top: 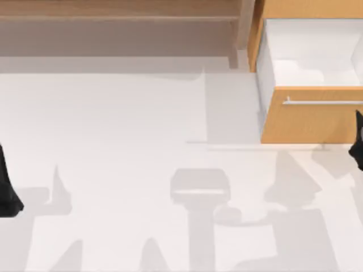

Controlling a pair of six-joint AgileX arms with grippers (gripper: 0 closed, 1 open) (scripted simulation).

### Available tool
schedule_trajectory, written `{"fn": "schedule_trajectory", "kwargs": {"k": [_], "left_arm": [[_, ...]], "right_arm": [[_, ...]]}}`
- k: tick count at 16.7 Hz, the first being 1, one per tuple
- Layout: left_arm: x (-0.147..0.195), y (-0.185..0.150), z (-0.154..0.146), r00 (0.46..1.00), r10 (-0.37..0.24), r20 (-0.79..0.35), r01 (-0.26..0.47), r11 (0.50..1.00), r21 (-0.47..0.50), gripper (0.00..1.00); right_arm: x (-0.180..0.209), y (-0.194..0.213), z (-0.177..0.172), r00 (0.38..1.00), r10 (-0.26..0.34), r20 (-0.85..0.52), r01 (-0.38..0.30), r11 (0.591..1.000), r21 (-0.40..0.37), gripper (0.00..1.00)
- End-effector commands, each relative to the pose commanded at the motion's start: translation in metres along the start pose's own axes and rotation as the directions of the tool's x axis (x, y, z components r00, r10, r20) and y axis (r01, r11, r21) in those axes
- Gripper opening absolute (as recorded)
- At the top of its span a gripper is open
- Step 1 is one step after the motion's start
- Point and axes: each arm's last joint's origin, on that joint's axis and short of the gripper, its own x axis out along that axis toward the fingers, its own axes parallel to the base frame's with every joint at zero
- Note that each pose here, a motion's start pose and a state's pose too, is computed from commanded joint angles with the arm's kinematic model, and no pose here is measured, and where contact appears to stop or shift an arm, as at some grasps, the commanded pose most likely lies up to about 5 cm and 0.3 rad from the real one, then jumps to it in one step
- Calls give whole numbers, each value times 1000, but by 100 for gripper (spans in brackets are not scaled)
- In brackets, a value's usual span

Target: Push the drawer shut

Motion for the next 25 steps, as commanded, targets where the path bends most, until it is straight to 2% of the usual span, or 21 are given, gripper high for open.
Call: {"fn": "schedule_trajectory", "kwargs": {"k": [2,5,8,10,13,18,25], "left_arm": [[0,0,0,1000,0,0,0,1000,0,100],[0,0,0,1000,0,0,0,1000,0,100],[0,0,0,1000,0,0,0,1000,0,100],[0,0,0,1000,0,0,0,1000,0,100],[0,0,0,1000,0,0,0,1000,0,100],[0,0,0,1000,0,0,0,1000,0,100],[0,0,0,1000,0,0,0,1000,0,100]], "right_arm": [[0,20,5,1000,-24,-6,22,984,-175,100],[1,44,12,997,-74,-18,60,914,-401,100],[2,61,18,992,-125,-30,87,823,-561,100],[2,68,20,988,-152,-37,96,775,-625,100],[3,73,21,985,-170,-41,101,745,-660,100],[3,73,20,985,-167,-46,95,745,-660,100],[27,69,20,985,-170,-41,101,745,-660,100]]}}
